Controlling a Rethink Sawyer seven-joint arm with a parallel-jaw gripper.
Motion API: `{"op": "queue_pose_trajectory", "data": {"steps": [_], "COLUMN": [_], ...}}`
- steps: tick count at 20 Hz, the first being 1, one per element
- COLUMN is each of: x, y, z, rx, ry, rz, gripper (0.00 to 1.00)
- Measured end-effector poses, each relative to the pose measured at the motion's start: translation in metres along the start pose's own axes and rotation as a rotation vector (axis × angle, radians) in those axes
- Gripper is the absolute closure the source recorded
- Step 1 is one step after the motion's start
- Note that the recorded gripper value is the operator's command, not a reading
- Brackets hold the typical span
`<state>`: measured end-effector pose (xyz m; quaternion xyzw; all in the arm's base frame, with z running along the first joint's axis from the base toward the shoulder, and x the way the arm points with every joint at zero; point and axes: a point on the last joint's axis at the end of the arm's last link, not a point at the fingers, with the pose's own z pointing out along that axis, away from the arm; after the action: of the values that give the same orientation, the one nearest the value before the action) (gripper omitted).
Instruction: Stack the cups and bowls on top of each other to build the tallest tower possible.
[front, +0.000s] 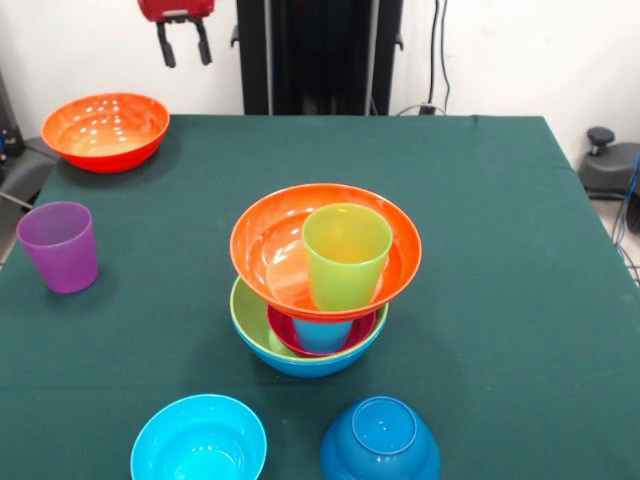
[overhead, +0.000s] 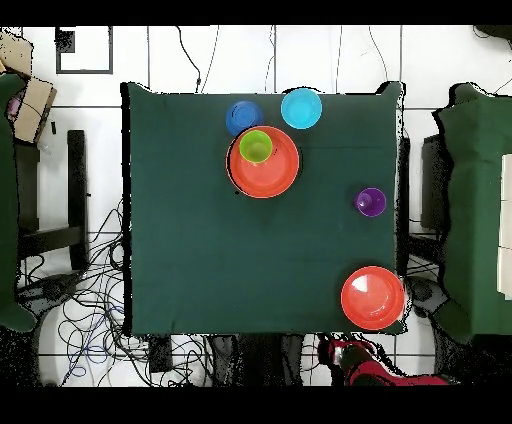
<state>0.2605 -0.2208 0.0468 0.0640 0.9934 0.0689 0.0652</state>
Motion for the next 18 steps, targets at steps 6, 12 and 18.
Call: {"op": "queue_pose_trajectory", "data": {"steps": [6,12,18], "x": [-0.029,-0.055,-0.067], "y": [-0.005,-0.011,-0.018], "z": [-0.001,-0.005,-0.005], "rx": [0.02,0.043,0.062], "ry": [-0.02,-0.028,-0.042], "rz": [-0.016,-0.024,-0.03], "gripper": [0.0,0.0,0.0]}}
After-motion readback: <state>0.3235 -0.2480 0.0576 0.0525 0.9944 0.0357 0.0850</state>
